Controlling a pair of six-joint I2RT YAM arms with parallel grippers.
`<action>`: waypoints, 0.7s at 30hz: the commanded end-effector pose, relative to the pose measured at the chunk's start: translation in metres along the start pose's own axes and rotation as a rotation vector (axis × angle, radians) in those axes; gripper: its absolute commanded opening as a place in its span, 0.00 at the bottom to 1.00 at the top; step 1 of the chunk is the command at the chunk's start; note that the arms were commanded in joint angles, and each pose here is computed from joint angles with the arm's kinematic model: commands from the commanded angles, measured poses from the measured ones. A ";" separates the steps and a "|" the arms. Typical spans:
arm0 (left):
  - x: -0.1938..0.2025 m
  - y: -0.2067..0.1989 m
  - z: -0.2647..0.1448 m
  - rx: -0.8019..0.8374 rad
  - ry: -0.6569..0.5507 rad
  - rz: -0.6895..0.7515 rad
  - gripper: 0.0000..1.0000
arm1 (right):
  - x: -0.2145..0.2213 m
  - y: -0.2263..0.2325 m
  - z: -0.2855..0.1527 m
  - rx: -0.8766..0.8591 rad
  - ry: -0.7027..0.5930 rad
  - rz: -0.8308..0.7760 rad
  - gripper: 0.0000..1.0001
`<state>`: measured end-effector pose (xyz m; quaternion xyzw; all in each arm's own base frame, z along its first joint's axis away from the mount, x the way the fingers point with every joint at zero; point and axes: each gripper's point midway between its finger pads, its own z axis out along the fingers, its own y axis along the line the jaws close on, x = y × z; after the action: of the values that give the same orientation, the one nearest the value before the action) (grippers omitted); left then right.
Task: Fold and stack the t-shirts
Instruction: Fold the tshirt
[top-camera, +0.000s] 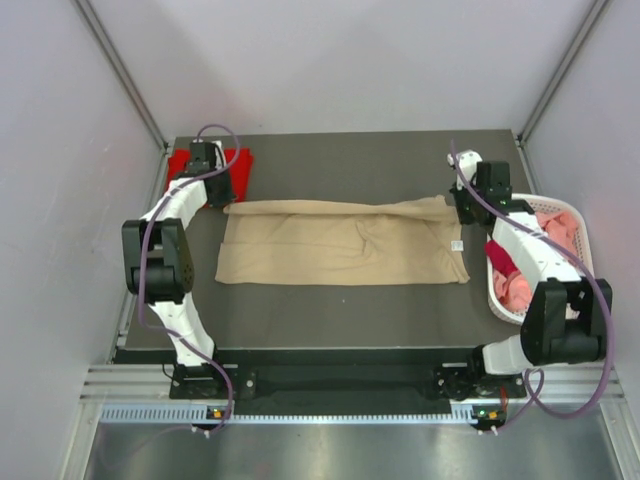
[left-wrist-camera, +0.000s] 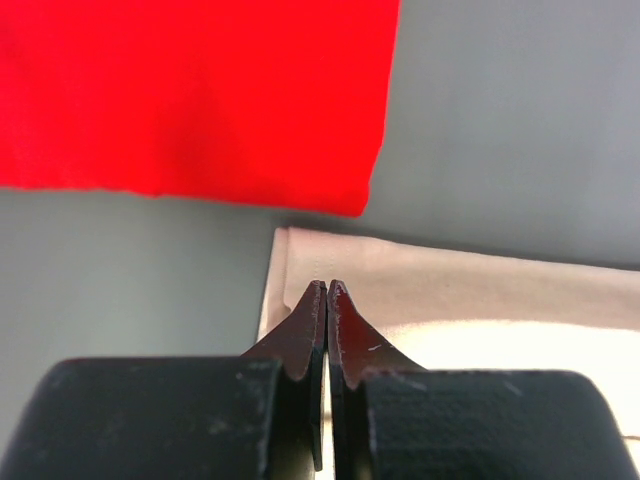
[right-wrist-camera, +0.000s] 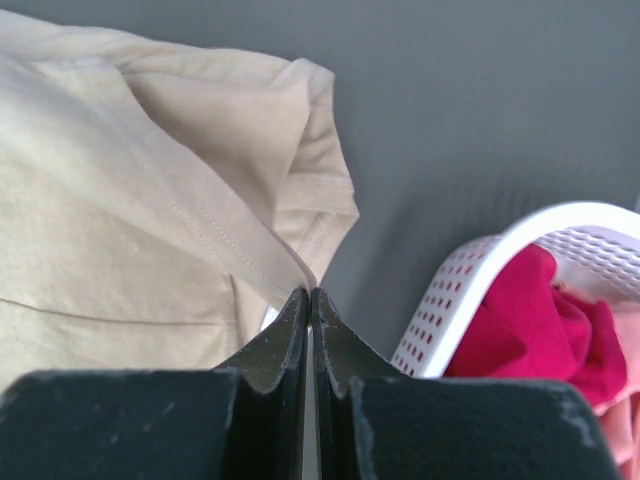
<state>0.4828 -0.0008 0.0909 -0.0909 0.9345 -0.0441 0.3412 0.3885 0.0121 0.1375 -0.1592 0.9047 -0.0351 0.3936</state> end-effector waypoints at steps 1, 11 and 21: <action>-0.022 0.012 -0.024 -0.048 -0.097 -0.005 0.00 | -0.007 -0.013 -0.015 0.078 -0.043 -0.032 0.00; 0.014 0.025 -0.013 -0.108 -0.020 -0.057 0.00 | 0.036 -0.002 -0.014 0.052 0.055 -0.056 0.00; 0.034 0.041 -0.015 -0.195 0.002 -0.084 0.07 | 0.072 0.019 -0.011 0.010 0.198 -0.131 0.01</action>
<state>0.4316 0.0181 0.0431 -0.1417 0.9496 0.0095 0.2794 0.3376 0.0067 0.0920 -0.1883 0.9269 -0.0569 0.3195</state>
